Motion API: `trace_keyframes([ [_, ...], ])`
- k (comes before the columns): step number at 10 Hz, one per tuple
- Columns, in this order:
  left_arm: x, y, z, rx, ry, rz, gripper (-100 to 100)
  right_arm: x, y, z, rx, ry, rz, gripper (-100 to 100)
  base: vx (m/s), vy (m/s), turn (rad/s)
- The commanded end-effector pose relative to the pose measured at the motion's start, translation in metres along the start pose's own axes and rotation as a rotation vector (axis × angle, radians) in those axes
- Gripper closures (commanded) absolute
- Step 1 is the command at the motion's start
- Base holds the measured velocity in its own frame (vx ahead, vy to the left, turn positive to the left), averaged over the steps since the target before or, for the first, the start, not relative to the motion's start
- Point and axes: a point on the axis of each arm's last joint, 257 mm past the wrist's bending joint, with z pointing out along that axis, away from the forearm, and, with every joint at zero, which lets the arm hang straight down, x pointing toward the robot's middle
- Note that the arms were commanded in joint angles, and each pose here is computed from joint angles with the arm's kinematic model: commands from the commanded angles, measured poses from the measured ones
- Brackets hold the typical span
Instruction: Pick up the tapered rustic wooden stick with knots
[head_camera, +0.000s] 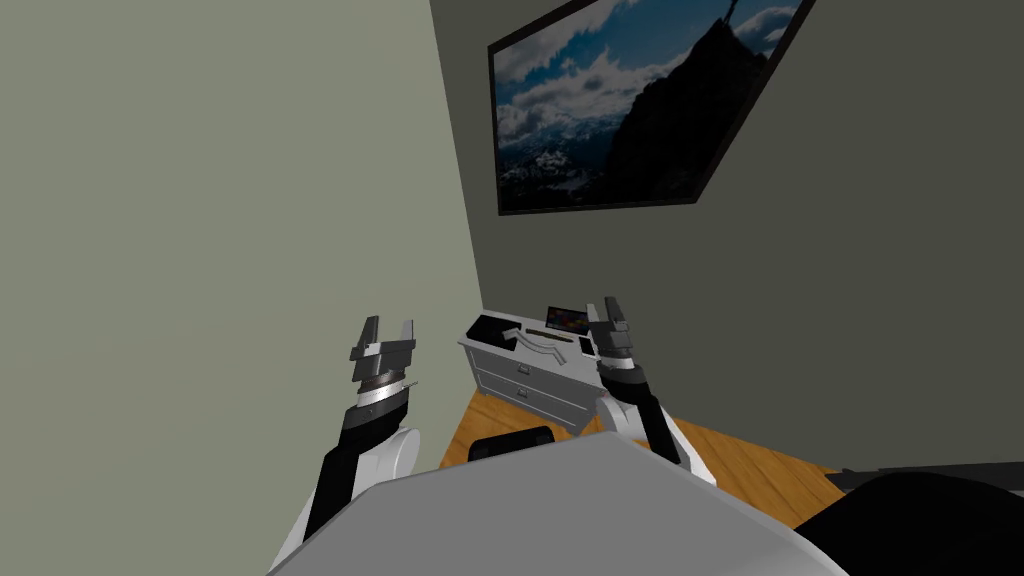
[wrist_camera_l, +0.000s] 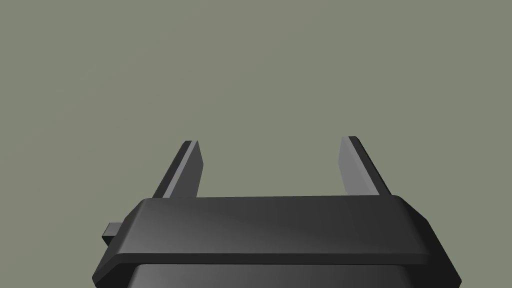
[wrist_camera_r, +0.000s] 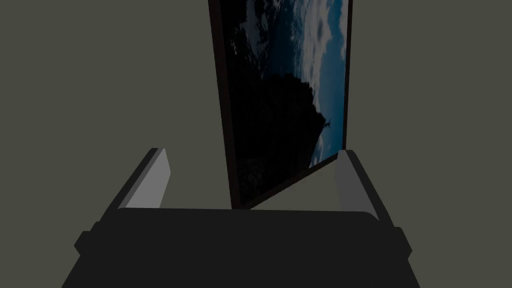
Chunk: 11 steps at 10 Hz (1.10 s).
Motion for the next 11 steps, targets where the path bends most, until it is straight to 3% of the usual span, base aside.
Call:
trace_keyframes([
  [1,0.0,0.0,0.0,0.0,0.0,0.0,0,0.01,-0.014,-0.004,0.028,0.064,-0.013,-100,-0.064,-0.094,-0.002],
  [8,0.0,0.0,0.0,0.0,0.0,0.0,0,0.033,-0.052,-0.025,0.102,0.277,-0.08,-100,-0.064,-0.071,0.013],
  [11,0.0,0.0,0.0,0.0,0.0,0.0,0,0.043,-0.084,-0.047,0.168,0.402,-0.125,-100,-0.066,-0.079,0.032],
])
